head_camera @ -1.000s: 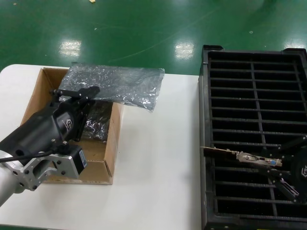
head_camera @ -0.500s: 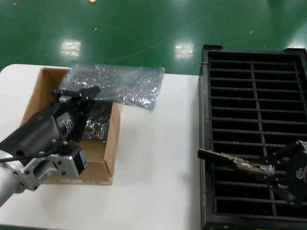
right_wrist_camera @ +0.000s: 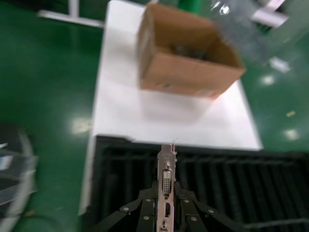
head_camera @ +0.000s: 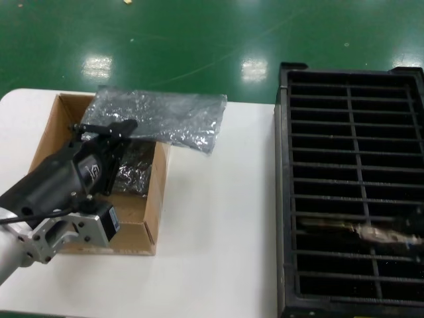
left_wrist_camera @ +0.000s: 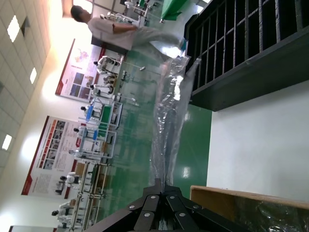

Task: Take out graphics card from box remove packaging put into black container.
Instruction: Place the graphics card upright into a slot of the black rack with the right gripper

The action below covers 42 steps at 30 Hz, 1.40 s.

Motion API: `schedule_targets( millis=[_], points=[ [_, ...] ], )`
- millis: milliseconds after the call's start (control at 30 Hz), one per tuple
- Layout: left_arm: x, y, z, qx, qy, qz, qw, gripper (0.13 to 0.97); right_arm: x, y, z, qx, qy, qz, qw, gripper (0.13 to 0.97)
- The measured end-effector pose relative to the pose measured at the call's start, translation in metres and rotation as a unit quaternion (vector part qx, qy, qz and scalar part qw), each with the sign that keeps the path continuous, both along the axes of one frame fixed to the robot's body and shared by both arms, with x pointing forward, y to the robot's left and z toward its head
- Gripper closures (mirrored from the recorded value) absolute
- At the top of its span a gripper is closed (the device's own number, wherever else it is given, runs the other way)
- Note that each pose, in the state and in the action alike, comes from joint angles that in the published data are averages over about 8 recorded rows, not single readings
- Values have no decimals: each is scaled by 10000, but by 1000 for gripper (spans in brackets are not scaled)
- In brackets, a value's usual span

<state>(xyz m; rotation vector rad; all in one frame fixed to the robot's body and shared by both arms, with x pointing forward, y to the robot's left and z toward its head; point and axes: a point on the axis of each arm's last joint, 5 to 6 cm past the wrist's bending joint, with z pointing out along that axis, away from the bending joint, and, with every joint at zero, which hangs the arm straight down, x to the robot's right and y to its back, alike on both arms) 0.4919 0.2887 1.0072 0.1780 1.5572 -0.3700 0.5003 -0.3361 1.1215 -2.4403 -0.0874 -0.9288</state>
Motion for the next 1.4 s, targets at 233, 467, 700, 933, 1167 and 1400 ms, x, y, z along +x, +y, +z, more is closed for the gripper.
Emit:
schedule_targets(
  millis=[233,467,700,933,1167,1400],
  points=[
    [0,0,0,0,0,0,10000,957,83,-27,31,-353,538,-1,9979,909],
    [0,0,0,0,0,0,10000,957,195,34,115,-636,623,83,9960,909],
    [0,0,0,0,0,0,10000,957,338,146,199,-889,738,141,9932,909],
    [0,0,0,0,0,0,10000,957,455,256,259,-1134,973,103,9887,909],
    [0,0,0,0,0,0,10000,957,547,359,312,-1418,1167,5,9830,909],
    [0,0,0,0,0,0,10000,957,618,475,376,-1666,1211,-21,9785,909]
  ],
)
